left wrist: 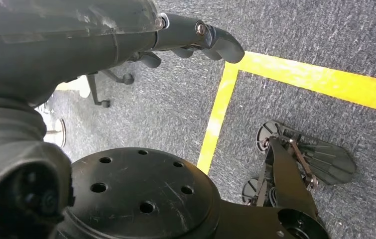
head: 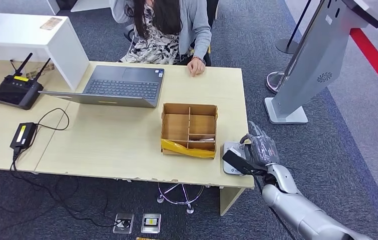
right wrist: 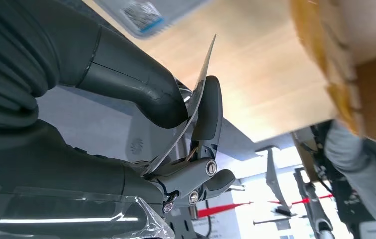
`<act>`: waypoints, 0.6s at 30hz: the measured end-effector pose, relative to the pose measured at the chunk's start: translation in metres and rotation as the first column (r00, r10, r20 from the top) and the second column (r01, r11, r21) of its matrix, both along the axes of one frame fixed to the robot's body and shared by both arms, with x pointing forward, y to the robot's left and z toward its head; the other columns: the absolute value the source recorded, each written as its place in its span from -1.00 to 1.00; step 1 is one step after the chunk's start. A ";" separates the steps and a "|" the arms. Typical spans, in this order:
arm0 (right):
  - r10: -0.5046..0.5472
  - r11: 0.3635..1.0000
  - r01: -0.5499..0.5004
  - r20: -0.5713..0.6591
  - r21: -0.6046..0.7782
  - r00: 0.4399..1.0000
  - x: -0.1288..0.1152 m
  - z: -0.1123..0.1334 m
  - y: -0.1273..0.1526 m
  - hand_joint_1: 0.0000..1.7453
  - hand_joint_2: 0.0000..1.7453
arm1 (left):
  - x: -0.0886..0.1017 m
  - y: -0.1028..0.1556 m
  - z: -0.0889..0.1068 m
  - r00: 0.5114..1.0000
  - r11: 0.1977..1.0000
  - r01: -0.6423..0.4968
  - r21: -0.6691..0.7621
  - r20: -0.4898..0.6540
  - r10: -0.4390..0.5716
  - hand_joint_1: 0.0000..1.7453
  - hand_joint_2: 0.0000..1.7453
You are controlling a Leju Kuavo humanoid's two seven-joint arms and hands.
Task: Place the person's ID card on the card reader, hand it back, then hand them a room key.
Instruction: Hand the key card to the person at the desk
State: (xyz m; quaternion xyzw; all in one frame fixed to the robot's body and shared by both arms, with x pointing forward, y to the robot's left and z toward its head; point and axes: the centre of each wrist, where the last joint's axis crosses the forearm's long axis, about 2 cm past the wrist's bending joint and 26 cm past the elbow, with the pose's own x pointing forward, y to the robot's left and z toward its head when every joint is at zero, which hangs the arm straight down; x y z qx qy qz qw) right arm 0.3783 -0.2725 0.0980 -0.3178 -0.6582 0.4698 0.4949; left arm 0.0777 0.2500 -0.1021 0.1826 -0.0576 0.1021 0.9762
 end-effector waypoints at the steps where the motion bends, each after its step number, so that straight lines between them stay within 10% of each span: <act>1: 0.015 1.000 -0.015 0.015 0.002 1.000 0.003 0.005 0.004 1.00 1.00 | 0.000 0.000 0.000 1.000 1.000 0.003 -0.001 0.001 -0.003 -1.00 -1.00; 18: 0.303 0.952 -0.306 0.210 -0.018 0.930 0.028 0.078 0.127 1.00 1.00 | 0.001 0.000 0.000 0.996 0.996 0.084 -0.042 0.034 -0.083 -1.00 -1.00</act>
